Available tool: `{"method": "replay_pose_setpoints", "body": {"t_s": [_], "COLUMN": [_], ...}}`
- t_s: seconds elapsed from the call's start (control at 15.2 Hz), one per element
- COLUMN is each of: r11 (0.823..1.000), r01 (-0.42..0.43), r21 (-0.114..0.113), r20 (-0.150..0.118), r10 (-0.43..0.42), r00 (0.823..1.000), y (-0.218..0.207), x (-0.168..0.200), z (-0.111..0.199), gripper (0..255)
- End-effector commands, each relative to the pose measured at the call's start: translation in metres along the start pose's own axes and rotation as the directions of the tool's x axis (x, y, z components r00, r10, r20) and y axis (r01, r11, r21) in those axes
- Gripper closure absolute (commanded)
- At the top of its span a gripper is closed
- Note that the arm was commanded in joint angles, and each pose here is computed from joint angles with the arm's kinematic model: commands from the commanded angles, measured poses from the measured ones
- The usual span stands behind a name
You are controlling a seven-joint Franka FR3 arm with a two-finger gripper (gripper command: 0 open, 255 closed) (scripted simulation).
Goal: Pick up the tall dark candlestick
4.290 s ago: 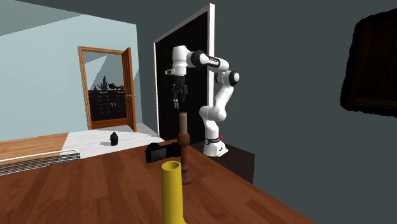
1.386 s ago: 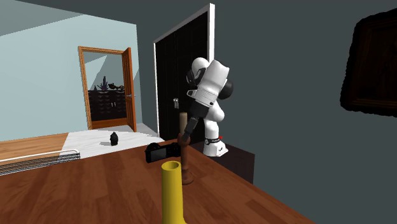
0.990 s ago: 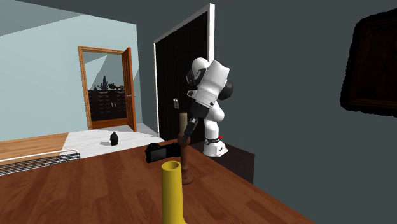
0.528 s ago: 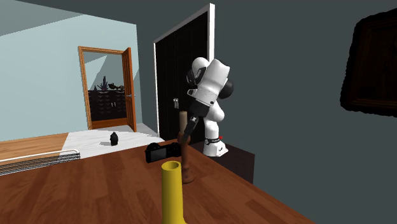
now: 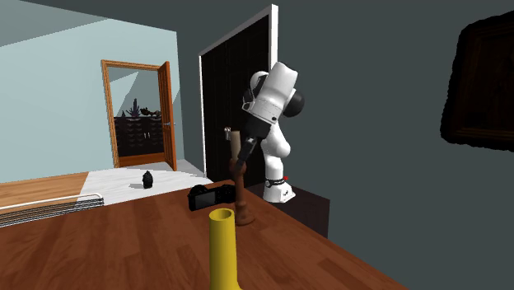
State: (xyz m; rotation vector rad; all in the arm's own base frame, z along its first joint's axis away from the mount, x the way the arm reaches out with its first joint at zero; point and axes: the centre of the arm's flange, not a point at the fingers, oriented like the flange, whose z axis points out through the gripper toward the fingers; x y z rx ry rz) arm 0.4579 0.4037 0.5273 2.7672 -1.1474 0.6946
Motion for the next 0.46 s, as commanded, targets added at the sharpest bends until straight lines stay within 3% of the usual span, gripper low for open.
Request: {"method": "replay_pose_setpoints", "body": {"t_s": [0.0,0.4], "r11": [1.0,1.0], "r01": [0.0,0.0], "r21": [0.0,0.0], "r20": [0.0,0.0], "r10": [0.0,0.0], "r00": [1.0,1.0], "y": [-0.002,-0.004], "x": [0.004,0.013], "z": [-0.01,-0.029], "gripper": [255,255]}}
